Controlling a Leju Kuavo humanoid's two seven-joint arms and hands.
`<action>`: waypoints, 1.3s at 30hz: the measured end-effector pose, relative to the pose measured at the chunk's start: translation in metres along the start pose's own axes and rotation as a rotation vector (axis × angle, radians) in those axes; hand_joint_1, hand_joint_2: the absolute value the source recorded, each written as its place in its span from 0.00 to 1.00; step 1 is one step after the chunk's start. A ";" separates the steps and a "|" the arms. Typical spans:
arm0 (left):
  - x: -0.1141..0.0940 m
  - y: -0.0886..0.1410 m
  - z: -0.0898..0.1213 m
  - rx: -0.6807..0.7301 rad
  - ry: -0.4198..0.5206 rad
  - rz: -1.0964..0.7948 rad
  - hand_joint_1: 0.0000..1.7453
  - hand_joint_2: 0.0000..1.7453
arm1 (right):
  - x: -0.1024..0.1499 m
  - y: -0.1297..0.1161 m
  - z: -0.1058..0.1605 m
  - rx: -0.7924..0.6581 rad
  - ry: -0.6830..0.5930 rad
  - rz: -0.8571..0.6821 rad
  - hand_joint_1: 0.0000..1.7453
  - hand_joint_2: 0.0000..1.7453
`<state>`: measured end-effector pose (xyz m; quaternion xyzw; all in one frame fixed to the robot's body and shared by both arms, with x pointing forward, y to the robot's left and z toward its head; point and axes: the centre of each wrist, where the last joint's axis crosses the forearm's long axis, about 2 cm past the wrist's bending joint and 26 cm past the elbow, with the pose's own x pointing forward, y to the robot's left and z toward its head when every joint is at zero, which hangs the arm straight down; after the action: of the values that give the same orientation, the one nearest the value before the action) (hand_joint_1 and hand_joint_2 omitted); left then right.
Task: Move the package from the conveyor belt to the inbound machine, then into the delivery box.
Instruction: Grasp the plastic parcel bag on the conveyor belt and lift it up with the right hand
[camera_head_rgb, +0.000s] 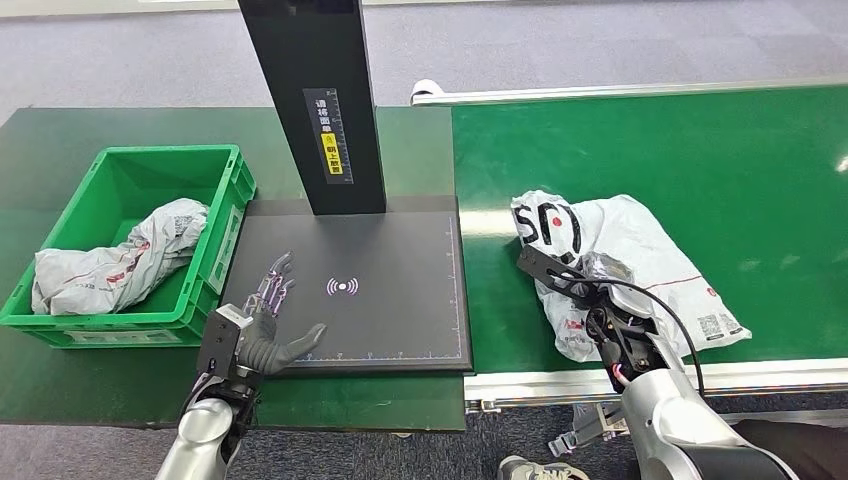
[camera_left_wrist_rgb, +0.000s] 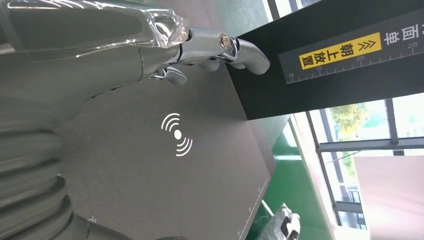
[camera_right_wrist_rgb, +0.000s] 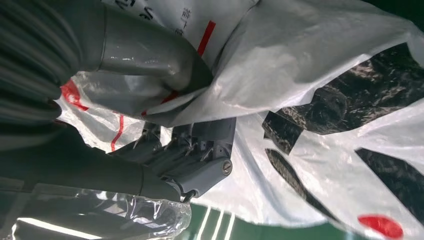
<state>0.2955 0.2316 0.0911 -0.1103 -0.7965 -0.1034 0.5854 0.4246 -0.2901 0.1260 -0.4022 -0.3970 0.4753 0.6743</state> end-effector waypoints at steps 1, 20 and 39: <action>0.000 0.000 0.000 0.000 0.000 0.000 0.00 1.00 | 0.000 0.000 0.000 -0.001 -0.001 0.000 1.00 1.00; 0.007 0.001 0.014 0.071 -0.064 -0.020 0.00 1.00 | 0.032 -0.033 0.021 -0.536 -0.388 -0.350 1.00 1.00; 0.028 0.003 0.007 0.322 -0.254 -0.067 0.00 1.00 | 0.049 -0.064 0.065 -1.165 -0.692 -0.430 1.00 1.00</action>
<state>0.2821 0.2379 0.1165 -0.0009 -0.8735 0.0207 0.4864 0.3965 -0.2463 0.2159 -0.4361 -0.8485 0.1424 0.2637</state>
